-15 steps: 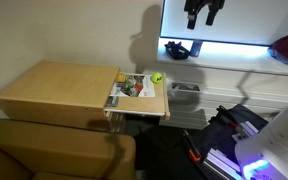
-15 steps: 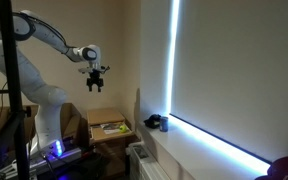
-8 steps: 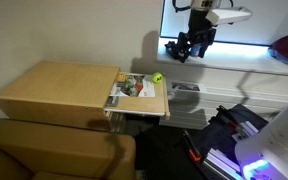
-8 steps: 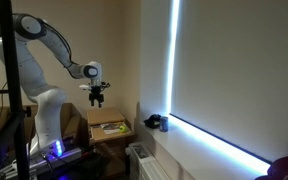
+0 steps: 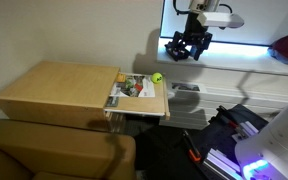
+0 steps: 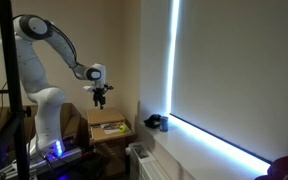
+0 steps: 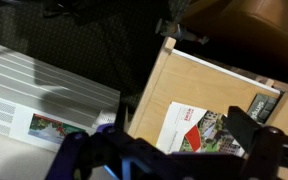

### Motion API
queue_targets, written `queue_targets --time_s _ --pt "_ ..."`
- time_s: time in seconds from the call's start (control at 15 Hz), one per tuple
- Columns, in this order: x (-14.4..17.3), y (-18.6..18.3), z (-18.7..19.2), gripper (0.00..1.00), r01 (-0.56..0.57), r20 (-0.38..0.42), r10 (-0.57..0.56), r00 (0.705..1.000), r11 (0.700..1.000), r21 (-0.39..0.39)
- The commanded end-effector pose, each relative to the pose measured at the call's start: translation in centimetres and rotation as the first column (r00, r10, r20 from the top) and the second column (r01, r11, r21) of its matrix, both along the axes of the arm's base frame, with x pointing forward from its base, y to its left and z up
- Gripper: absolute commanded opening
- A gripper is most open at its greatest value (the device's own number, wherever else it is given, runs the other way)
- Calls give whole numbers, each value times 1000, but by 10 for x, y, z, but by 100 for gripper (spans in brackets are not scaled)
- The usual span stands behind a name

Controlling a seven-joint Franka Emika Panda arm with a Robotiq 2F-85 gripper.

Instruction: Put the ball on the can on the window sill

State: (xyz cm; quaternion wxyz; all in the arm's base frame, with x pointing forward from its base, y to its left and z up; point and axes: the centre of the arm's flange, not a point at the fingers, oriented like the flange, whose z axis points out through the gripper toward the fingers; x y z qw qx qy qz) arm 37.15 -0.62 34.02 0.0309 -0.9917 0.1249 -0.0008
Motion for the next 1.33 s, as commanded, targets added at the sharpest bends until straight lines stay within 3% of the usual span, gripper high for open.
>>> queue_targets --time_s 0.0,0.2,0.33,0.4,0.47,0.67,0.87,1.13,1.27 --pt "59 -5 -24 100 118 23 -120 992 989 88" --pt "94 -4 -36 100 226 67 -234 970 968 113" --pt "111 5 -49 100 276 83 -283 955 957 88" --pt "111 11 -52 100 300 73 -306 949 950 83" --pt "91 -1 -40 100 258 78 -265 961 962 92" --pt "102 9 -53 100 289 63 -295 954 953 89" --pt "121 3 -84 100 353 46 -353 934 936 5" --pt "140 -6 -120 100 460 33 -461 887 887 35" --pt "153 -18 -129 100 568 -24 -569 822 816 109"
